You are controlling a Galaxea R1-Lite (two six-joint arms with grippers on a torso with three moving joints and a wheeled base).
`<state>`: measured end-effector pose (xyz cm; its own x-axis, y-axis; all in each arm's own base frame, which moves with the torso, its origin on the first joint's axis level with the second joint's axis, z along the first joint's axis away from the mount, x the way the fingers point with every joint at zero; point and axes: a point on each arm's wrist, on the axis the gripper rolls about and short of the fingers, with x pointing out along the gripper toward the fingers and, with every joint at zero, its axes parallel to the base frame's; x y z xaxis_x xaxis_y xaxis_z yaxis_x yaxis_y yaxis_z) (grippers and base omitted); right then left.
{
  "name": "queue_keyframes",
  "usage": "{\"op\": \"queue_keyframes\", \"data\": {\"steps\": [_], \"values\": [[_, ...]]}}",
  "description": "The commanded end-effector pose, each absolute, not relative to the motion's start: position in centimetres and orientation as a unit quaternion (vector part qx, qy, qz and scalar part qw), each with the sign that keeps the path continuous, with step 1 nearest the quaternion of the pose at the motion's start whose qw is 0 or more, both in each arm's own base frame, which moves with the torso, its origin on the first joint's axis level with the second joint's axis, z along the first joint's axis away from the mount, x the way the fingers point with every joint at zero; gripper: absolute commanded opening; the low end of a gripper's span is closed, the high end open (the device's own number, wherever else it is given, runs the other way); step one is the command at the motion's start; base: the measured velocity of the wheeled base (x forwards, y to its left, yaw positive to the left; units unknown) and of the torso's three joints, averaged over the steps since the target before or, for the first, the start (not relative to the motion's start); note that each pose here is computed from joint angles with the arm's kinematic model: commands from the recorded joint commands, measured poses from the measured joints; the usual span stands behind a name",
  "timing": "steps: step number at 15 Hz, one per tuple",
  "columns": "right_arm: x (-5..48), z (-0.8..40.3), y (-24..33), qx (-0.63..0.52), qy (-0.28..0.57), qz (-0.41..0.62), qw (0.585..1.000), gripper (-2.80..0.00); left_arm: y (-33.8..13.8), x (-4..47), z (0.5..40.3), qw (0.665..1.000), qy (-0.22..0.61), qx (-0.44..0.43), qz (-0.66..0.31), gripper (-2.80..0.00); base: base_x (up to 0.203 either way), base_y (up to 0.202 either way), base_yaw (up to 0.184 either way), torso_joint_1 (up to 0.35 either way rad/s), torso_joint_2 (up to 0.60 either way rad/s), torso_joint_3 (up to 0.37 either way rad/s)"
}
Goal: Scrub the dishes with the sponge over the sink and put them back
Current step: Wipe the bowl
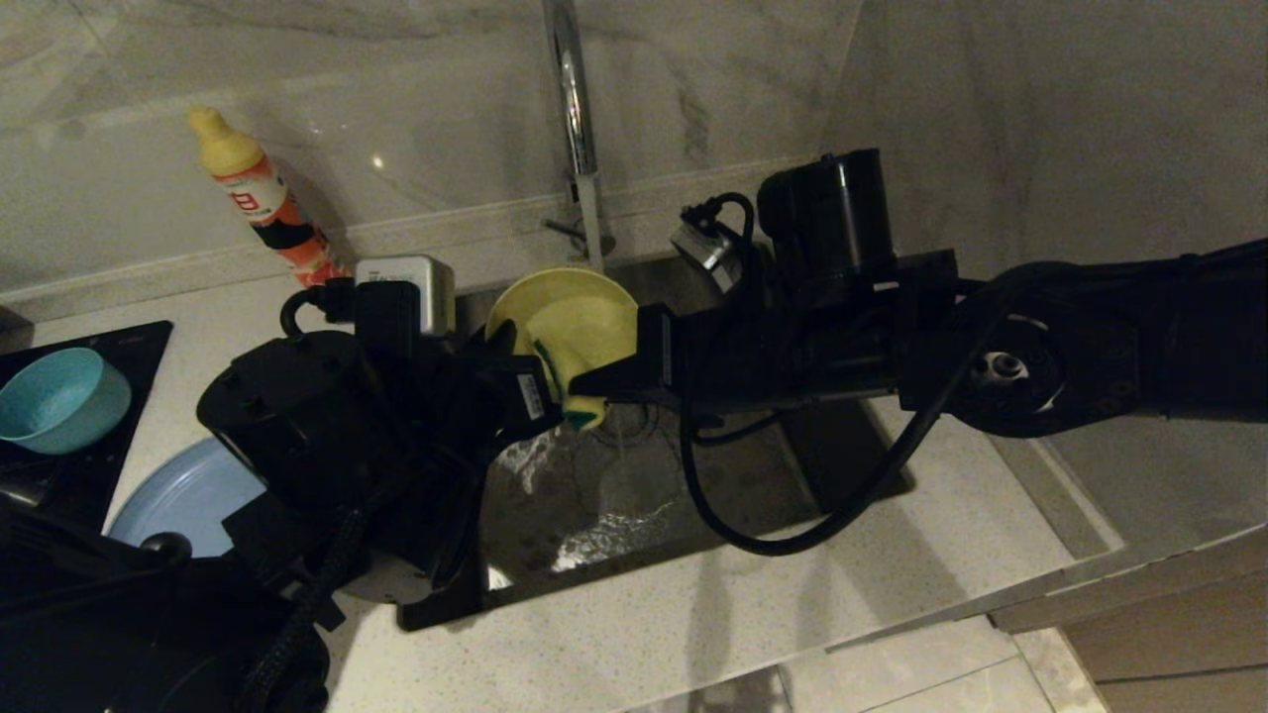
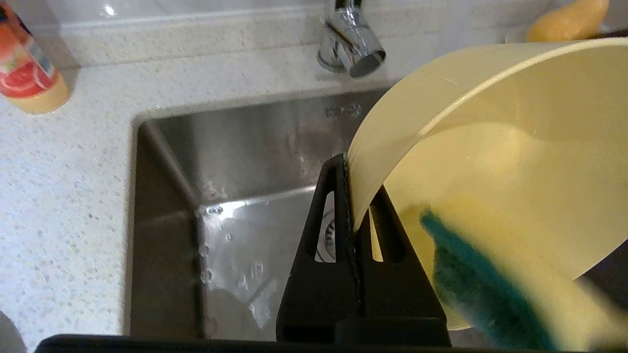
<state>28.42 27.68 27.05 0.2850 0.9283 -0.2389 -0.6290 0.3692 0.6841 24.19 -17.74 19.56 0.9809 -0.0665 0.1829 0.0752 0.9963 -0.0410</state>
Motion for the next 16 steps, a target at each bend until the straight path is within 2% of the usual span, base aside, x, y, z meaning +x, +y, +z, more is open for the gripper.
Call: {"op": "queue_keyframes", "data": {"steps": [1, 8, 16], "values": [[29.0, 27.8, 27.1, 0.246, 0.301, 0.506, 0.770, -2.80, -17.6, 24.0, 19.3, 0.995, -0.089, -0.022, -0.034, -2.80, 0.000, 0.000, 0.000, 0.000, 0.00, 0.000], [29.8, 30.7, 23.8, 0.262, 0.257, 0.492, 0.790, -2.80, -17.6, 24.0, 19.2, 0.995, -0.091, -0.023, -0.034, -2.80, 0.000, 0.000, 0.000, 0.000, 0.00, 0.000], [28.3, 29.5, 25.6, 0.248, 0.281, 0.511, 0.773, -2.80, -17.6, 24.0, 19.1, 0.995, -0.090, -0.022, -0.034, -2.80, 0.000, 0.000, 0.000, 0.000, 0.00, 0.000]]}}
